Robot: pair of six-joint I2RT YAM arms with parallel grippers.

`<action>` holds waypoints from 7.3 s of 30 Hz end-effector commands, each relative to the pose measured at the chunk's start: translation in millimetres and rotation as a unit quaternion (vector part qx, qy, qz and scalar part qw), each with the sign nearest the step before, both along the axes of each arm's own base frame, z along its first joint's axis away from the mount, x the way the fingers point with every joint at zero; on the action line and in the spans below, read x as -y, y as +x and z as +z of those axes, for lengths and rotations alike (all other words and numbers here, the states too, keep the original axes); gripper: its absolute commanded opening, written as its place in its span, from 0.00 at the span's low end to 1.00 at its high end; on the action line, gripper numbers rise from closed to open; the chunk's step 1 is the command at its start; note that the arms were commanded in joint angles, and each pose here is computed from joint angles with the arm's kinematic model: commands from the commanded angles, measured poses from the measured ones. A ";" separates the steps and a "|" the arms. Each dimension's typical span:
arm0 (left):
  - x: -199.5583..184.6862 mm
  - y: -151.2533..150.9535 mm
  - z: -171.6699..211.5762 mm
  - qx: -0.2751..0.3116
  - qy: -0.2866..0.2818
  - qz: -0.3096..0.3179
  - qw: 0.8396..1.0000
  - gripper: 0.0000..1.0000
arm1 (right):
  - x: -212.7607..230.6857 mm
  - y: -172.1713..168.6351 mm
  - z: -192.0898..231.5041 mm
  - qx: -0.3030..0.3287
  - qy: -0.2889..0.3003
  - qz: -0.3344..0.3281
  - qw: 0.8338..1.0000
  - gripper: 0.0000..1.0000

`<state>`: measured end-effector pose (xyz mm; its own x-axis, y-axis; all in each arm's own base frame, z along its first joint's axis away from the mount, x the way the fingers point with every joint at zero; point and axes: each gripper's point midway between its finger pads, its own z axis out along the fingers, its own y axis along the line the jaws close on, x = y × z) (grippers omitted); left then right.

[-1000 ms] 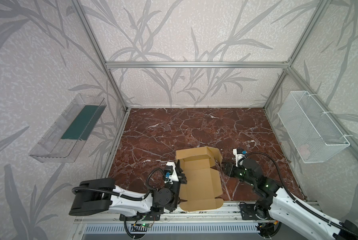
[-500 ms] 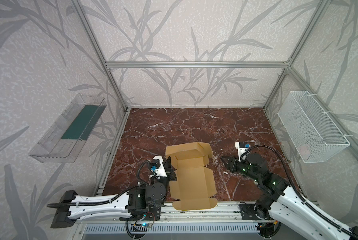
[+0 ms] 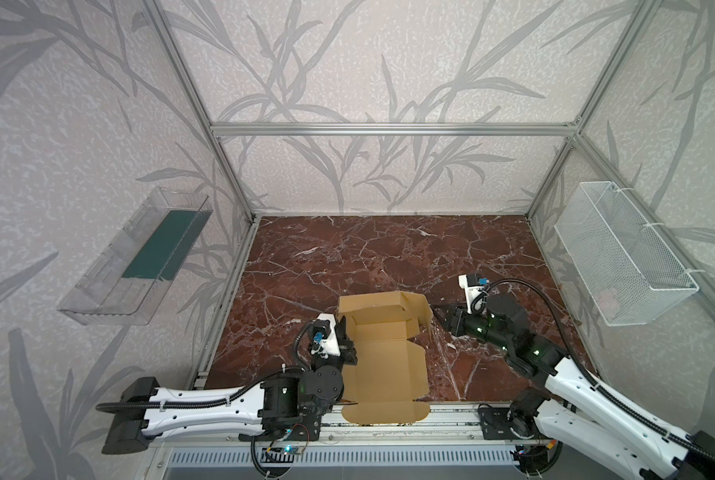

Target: Fold the paper box

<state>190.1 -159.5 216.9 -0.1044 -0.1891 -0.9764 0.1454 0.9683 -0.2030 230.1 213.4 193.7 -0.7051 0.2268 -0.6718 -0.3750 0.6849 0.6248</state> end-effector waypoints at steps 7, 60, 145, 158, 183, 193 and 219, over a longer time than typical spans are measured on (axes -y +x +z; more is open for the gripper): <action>1.2 1.4 -6.6 -0.005 -0.025 0.009 1.000 0.00 | -25.8 -12.7 5.8 0.002 0.045 0.057 0.997 0.46; 46.6 11.8 -96.9 -0.039 0.078 -0.020 0.996 0.00 | -45.5 -15.9 -66.2 0.041 -0.067 0.066 0.995 0.44; 64.4 1.5 -85.9 -0.005 0.079 0.037 0.996 0.00 | -1.6 -16.5 -67.9 0.095 -0.043 -0.068 0.992 0.46; 61.3 1.5 -84.7 -0.003 0.070 0.039 0.997 0.00 | -14.2 -16.5 -84.7 0.084 -0.067 -0.041 0.993 0.42; 61.6 2.4 -90.0 0.000 0.109 0.057 0.992 0.00 | -24.2 -17.9 -49.9 0.098 -0.053 -0.033 0.993 0.35; 53.3 1.9 -97.6 -0.008 0.110 0.068 0.992 0.00 | -11.0 -20.7 -54.3 0.103 -0.075 -0.042 0.991 0.35; 64.9 -2.5 -101.8 0.016 0.134 0.074 0.988 0.00 | -14.3 -18.6 25.8 0.122 -0.096 -0.032 0.987 0.32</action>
<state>189.3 -222.8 111.8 -0.0944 0.0768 -0.9926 0.0226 0.9969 0.0750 207.9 223.3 214.6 -0.5100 0.1727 -0.8427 -0.4442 0.7860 0.4300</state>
